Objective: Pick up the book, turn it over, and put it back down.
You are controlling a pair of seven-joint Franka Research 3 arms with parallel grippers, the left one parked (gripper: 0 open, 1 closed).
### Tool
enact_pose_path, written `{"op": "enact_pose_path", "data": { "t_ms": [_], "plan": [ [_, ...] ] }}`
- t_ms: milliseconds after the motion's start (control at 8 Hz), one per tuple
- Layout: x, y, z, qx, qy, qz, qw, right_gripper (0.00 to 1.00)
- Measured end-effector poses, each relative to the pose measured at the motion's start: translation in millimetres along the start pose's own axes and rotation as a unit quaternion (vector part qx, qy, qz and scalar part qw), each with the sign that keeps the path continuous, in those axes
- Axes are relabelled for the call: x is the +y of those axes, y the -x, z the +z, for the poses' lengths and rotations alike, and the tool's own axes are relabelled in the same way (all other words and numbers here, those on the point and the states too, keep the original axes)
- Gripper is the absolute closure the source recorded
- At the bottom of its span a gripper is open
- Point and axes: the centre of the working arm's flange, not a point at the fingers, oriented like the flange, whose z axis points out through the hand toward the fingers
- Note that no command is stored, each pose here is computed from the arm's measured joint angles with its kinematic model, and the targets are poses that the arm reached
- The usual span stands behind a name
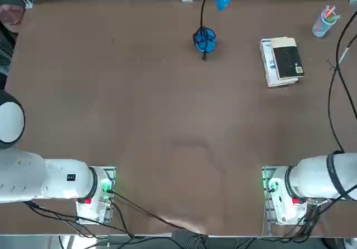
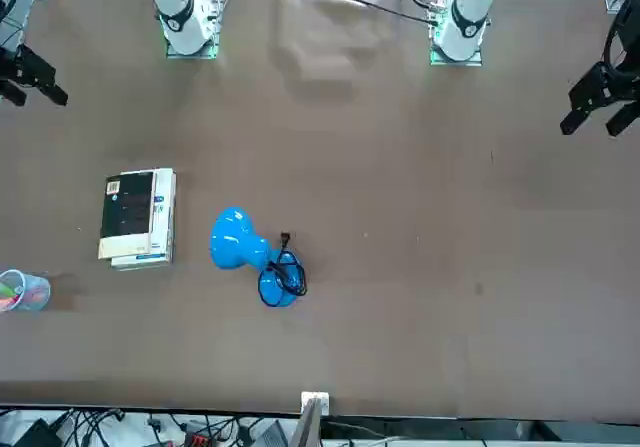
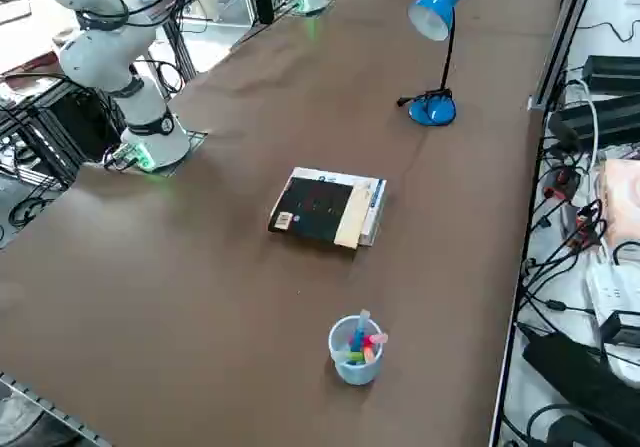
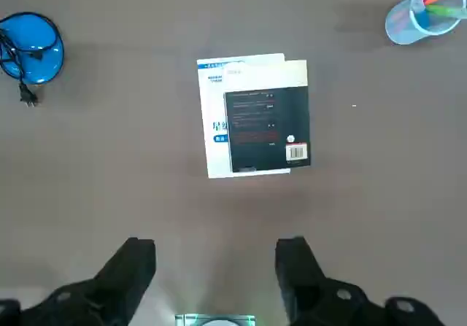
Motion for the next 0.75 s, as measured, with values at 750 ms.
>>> {"op": "enact_pose_path", "data": {
  "t_ms": [750],
  "plan": [
    [12.5, -7.6, 13.4, -0.012, -0.004, 0.012, 1.0, 0.0]
  ]
}}
